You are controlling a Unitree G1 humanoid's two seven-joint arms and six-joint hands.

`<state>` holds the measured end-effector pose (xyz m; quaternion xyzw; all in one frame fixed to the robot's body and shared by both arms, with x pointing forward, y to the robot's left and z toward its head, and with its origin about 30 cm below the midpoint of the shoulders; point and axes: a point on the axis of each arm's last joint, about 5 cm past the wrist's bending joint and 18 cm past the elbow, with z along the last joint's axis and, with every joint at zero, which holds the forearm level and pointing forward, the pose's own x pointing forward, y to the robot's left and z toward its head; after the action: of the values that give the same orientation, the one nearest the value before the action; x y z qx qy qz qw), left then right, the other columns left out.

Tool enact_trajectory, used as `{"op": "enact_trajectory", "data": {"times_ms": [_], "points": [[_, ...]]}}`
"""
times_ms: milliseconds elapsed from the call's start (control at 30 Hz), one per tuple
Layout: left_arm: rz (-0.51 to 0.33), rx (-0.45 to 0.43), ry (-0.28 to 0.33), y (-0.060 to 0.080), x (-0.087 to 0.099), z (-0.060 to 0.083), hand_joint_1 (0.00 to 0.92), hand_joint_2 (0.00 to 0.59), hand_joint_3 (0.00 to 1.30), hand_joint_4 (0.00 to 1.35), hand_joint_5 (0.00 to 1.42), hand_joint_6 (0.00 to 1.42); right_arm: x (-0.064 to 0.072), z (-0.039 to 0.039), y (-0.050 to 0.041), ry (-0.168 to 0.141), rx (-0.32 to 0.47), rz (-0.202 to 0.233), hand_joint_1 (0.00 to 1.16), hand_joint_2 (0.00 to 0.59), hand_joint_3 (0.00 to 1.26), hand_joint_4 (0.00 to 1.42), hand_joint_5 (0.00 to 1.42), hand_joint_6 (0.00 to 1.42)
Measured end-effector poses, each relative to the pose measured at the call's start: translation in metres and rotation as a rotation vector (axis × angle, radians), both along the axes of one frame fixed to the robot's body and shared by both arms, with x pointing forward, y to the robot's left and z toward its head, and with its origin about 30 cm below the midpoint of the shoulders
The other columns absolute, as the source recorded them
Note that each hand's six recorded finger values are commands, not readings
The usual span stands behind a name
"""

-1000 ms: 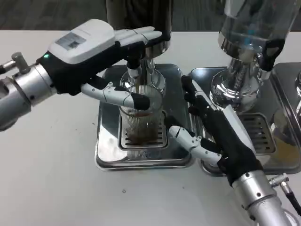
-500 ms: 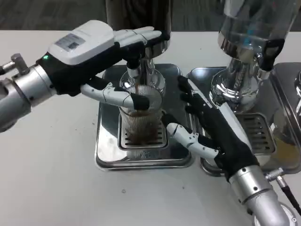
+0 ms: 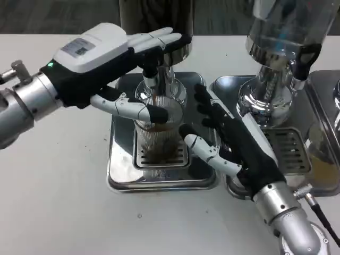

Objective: Grasp the cup under the faucet to collect the drink, then remove the cup.

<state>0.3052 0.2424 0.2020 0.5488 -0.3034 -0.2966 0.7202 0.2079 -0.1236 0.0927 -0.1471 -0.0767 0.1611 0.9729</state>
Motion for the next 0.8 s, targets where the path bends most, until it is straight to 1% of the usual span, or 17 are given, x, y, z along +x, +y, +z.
{"op": "enact_trajectory", "data": {"times_ms": [133, 400, 733, 800], "points": [[0.000, 0.000, 0.002, 0.000, 0.000, 0.000, 0.000, 0.052, 0.09, 0.00, 0.02, 0.12, 0.002, -0.0013, 0.0015, 0.009, 0.004, 0.006, 0.49, 0.324, 0.05, 0.07, 0.09, 0.13], [0.002, -0.003, 0.002, 0.001, 0.000, 0.000, 0.000, 0.052, 0.10, 0.00, 0.02, 0.12, 0.007, -0.0004, 0.0041, 0.009, 0.007, 0.023, 0.49, 0.324, 0.06, 0.07, 0.09, 0.13], [0.003, -0.005, 0.003, 0.001, 0.000, 0.000, 0.000, 0.050, 0.10, 0.00, 0.02, 0.12, 0.012, -0.0033, 0.0058, 0.027, 0.020, 0.031, 0.49, 0.324, 0.07, 0.09, 0.10, 0.14], [0.003, -0.007, 0.005, 0.001, 0.000, 0.001, 0.000, 0.049, 0.10, 0.00, 0.01, 0.12, 0.013, -0.0027, 0.0064, 0.024, 0.022, 0.034, 0.49, 0.324, 0.07, 0.09, 0.10, 0.14]]}}
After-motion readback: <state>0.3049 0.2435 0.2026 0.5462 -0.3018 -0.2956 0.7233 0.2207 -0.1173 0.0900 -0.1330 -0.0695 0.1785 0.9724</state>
